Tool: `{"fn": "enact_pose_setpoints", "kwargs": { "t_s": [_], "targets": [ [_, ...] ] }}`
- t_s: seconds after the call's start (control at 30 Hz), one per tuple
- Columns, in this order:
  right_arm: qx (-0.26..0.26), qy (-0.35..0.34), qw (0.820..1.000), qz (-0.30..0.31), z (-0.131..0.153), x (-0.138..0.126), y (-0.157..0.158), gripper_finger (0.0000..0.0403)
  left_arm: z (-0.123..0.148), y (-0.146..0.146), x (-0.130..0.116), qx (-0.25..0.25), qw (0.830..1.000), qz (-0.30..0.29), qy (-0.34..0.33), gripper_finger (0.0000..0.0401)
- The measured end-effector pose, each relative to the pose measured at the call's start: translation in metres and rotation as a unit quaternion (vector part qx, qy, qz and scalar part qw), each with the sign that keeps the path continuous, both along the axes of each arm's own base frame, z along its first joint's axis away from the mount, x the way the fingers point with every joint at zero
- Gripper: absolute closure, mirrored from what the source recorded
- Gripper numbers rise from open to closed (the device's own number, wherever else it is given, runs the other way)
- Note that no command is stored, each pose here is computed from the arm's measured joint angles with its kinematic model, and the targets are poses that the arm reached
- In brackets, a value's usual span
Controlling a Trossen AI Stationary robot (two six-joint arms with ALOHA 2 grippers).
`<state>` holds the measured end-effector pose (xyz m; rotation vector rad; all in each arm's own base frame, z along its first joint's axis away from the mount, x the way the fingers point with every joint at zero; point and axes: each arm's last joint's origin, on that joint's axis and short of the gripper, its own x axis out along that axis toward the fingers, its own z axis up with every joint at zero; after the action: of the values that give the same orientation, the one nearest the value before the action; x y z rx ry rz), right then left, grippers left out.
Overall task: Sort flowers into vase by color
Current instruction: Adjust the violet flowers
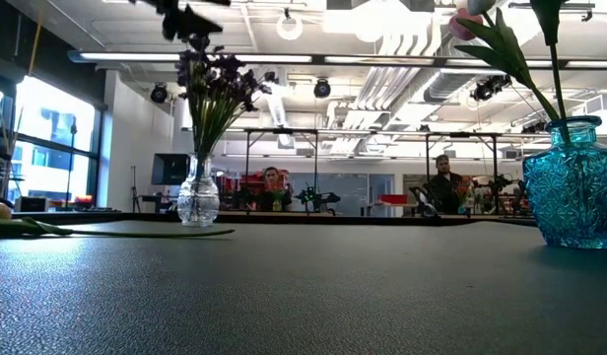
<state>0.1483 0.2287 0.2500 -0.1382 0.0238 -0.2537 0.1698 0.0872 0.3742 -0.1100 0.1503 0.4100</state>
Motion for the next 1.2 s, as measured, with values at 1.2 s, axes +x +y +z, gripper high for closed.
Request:
{"fn": "enact_pose_setpoints", "kwargs": {
  "t_s": [1.2],
  "targets": [
    [0.001,0.000,1.000,0.000,0.000,0.000,0.000,0.0210,-0.046,-0.047,-0.022,-0.040,0.986,0.139,0.081,0.0218]
  ]
}}
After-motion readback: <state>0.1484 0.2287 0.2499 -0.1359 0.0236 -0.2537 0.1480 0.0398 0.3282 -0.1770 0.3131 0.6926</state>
